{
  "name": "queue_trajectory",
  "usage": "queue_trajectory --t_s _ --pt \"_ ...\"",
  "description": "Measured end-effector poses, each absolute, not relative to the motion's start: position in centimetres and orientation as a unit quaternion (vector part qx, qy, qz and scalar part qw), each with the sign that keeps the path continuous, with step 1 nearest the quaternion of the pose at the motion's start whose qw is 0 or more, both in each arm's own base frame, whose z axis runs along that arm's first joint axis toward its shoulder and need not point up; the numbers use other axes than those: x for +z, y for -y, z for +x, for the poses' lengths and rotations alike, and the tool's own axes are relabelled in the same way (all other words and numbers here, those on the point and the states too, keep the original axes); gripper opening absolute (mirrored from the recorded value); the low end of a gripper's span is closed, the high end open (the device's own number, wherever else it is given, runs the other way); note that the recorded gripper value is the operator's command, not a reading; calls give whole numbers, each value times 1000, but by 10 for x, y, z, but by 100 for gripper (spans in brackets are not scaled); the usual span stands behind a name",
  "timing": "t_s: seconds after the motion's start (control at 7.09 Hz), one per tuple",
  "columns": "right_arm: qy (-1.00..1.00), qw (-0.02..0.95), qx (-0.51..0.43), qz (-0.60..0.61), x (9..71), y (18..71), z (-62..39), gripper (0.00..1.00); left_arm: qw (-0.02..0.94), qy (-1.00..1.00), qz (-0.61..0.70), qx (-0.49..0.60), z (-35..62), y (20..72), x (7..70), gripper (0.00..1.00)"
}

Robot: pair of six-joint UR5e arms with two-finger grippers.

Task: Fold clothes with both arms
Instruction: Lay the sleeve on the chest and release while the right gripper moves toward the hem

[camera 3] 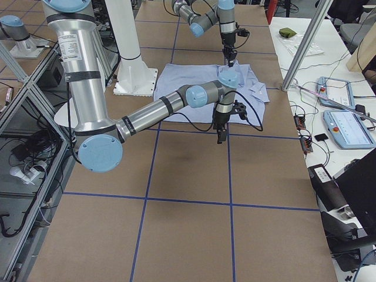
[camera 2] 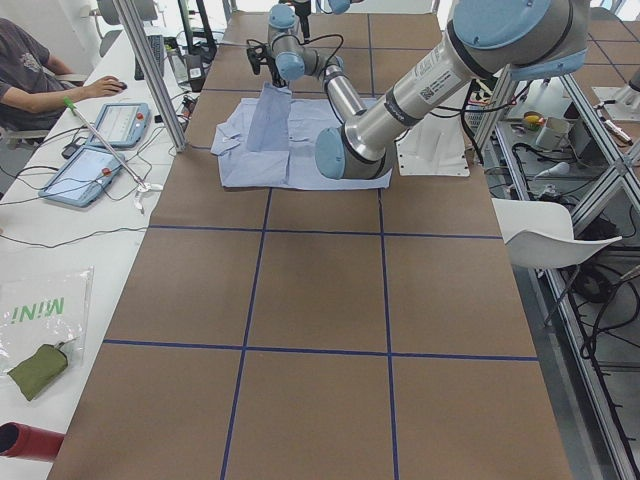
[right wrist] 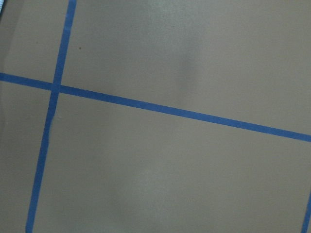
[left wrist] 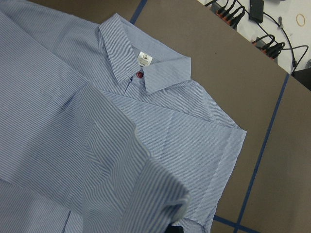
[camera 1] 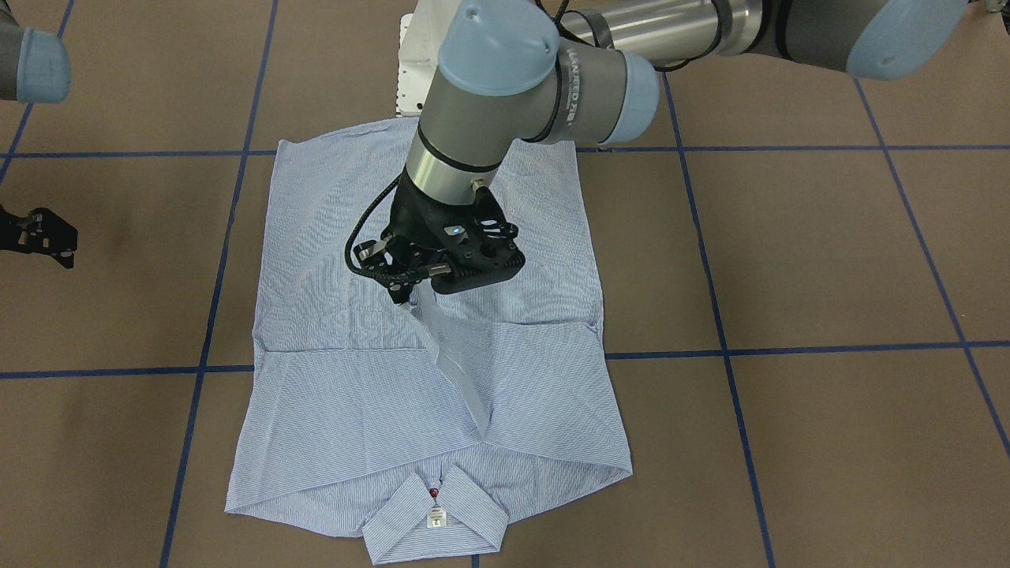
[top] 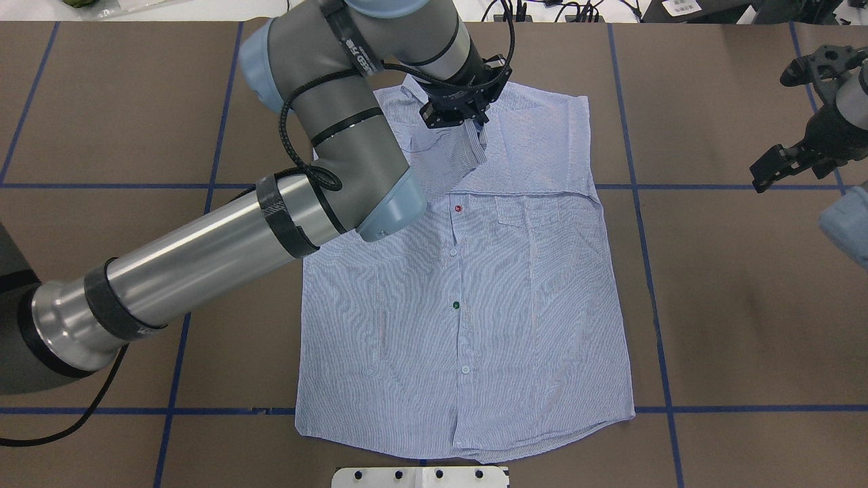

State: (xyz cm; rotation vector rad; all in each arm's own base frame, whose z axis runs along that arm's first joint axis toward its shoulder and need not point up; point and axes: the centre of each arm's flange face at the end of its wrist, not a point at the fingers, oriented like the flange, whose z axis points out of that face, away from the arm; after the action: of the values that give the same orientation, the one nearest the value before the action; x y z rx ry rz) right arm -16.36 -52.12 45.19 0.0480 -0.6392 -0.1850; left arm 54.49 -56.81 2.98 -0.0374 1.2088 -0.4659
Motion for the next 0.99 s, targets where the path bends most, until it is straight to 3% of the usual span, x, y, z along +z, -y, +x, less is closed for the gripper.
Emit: queue_trajectory --t_s 0.42,0.56,0.71,0.99 --pt "314 945 -89 24 450 522 -164 100 783 -588 21 -203 629 560 79 0" --pt "315 945 -88 26 449 523 -163 100 776 -596 34 -202 645 557 83 71" --pt "315 945 -88 27 447 524 -162 100 773 -602 49 -194 658 550 83 100" --pt "315 945 -85 29 446 526 -161 100 769 -618 78 -144 679 522 71 100"
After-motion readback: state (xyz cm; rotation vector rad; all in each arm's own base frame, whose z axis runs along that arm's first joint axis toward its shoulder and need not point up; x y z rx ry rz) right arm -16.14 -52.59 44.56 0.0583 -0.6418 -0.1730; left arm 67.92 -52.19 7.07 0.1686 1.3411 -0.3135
